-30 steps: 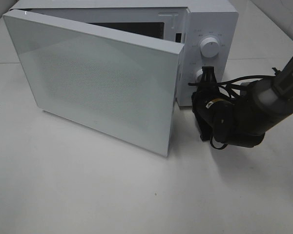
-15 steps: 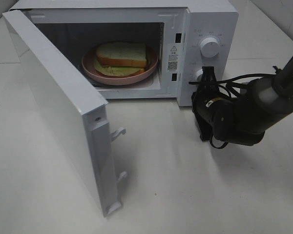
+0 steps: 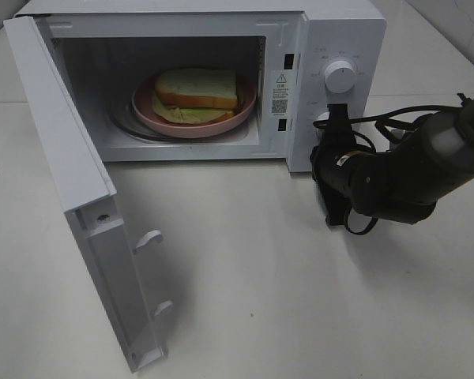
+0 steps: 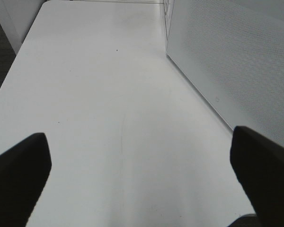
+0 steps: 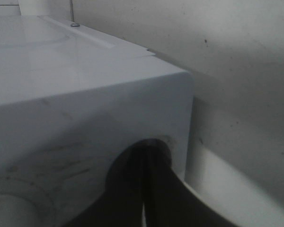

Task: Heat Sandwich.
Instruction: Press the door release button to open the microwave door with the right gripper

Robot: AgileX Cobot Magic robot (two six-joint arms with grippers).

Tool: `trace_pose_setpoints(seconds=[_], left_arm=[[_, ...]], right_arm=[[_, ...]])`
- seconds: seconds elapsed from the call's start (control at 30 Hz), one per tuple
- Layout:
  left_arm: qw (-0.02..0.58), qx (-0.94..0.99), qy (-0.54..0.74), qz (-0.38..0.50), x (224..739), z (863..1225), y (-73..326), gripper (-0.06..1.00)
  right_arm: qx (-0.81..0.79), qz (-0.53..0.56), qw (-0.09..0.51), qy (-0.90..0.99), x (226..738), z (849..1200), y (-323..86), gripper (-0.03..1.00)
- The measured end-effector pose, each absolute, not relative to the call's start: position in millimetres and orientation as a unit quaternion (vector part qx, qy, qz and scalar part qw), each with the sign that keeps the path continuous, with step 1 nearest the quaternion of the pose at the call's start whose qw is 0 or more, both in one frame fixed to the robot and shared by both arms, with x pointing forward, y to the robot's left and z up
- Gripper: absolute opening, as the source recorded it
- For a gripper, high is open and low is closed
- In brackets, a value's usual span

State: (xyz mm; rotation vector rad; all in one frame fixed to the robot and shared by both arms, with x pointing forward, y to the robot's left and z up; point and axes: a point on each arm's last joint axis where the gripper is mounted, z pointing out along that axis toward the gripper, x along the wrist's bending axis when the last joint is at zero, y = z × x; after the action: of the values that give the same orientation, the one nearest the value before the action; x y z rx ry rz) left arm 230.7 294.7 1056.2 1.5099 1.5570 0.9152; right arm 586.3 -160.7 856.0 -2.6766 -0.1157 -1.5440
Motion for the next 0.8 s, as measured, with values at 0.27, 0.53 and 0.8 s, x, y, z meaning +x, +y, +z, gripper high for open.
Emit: trace_pose_setpoints(seconds=[0.27,0.53,0.8], left_arm=[[0.384,0.592,0.611,0.359,231,1056,295,0.97],[0.384,0.592,0.611,0.359,231,1056,295,0.97],[0.384,0.592,0.611,0.359,231,1056,295,0.97]], right_arm=[[-0.864,-0.5,0.03,-0.044,576,865,-166,0.01],[-0.871,-0.487,0.035,-0.05,561,872,-171,0.01],[-0.877,-0.471,0.034,-0.083,541,890,-177,0.01]])
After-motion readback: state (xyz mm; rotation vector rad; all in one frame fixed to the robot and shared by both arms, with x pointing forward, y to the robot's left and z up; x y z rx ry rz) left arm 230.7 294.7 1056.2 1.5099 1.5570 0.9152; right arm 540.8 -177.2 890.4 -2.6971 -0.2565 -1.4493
